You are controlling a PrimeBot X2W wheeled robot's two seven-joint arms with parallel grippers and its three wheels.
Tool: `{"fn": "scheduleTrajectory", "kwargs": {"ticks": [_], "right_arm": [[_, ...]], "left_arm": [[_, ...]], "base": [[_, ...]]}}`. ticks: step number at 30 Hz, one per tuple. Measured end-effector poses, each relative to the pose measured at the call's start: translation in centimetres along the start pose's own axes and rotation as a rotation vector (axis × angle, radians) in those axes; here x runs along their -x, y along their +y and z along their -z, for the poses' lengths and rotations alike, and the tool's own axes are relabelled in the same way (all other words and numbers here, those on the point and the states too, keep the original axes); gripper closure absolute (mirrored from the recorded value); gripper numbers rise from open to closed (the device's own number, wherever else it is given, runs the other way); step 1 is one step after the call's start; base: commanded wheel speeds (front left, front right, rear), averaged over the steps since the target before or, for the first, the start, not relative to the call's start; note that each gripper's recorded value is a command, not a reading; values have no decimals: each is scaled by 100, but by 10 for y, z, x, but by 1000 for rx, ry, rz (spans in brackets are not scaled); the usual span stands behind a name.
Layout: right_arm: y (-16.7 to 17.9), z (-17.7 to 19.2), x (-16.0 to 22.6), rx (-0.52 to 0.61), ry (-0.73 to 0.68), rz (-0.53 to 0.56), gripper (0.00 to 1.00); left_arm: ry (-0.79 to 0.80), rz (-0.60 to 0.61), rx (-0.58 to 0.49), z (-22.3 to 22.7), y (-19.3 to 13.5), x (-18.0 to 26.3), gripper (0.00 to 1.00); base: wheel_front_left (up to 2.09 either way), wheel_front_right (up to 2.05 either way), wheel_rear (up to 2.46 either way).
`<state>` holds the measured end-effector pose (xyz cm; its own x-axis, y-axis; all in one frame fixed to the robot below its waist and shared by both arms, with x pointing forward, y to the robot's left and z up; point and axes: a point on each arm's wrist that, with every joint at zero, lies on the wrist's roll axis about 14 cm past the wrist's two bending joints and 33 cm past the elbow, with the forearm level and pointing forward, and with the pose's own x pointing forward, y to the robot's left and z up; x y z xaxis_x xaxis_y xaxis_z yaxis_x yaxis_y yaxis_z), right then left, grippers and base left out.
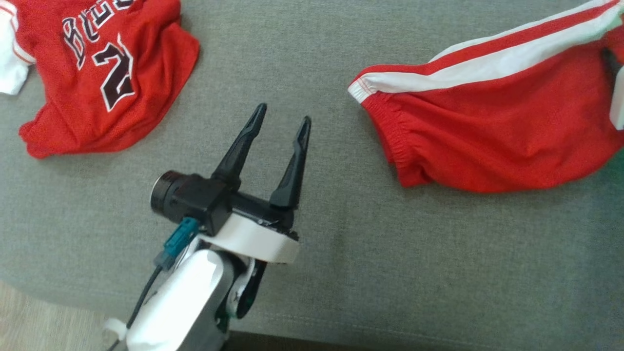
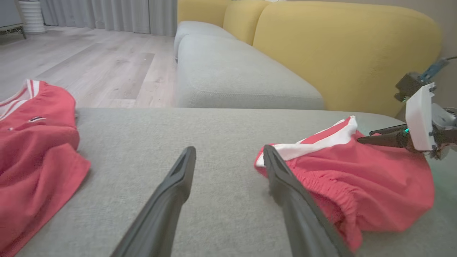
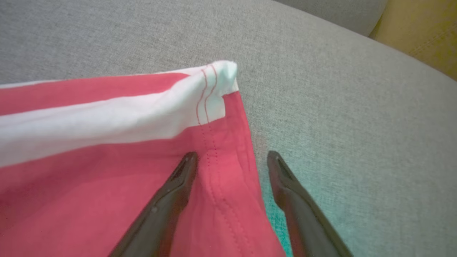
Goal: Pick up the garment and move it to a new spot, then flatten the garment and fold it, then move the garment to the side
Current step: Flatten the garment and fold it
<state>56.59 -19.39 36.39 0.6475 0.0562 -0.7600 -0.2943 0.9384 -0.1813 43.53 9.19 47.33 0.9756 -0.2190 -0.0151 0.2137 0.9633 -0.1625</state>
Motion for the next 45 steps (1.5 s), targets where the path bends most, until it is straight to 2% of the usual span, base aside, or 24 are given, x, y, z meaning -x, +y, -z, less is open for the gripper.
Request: {"fn": "scheduleTrajectory", "kwargs": {"ticks": [2,3,4,9,13,20,25,29,34,36,38,42,43,45], "right_arm": [[2,2,0,-35,13,-15,0],[4,3,0,-60,21,-28,65],[6,4,1,-87,24,-40,100],[15,13,13,-208,15,-89,100],[5,32,31,-298,3,-76,100],[-25,64,70,-424,-41,-2,100],[-56,97,95,-510,-62,95,100],[-85,101,107,-516,-99,182,100],[-103,73,117,-443,-179,236,100],[-95,54,117,-389,-213,215,100],[-70,26,114,-312,-248,150,100],[17,-8,107,-160,-268,-66,100],[17,-8,107,-160,-268,-66,100],[60,-11,105,-108,-254,-168,100]], "left_arm": [[4,-20,1,2,6,3,0],[6,-27,1,3,9,5,0],[6,-31,-1,3,11,6,0],[6,-32,9,5,12,12,0],[12,-20,22,7,6,20,0],[24,-23,25,10,6,38,0],[33,-29,20,12,9,53,0],[25,-41,22,9,12,59,0],[19,-56,26,7,15,64,0],[16,-61,29,6,15,65,0],[12,-63,37,5,14,66,0],[27,-82,41,9,17,73,0],[27,-82,41,9,17,73,0],[40,-85,43,13,18,76,0]], "base": [[0,0,0],[0,0,0],[0,0,0],[0,0,0],[0,0,0],[0,0,0],[0,0,0],[0,0,0],[0,0,0],[0,0,0],[0,0,0],[0,0,0],[0,0,0],[0,0,0]]}}
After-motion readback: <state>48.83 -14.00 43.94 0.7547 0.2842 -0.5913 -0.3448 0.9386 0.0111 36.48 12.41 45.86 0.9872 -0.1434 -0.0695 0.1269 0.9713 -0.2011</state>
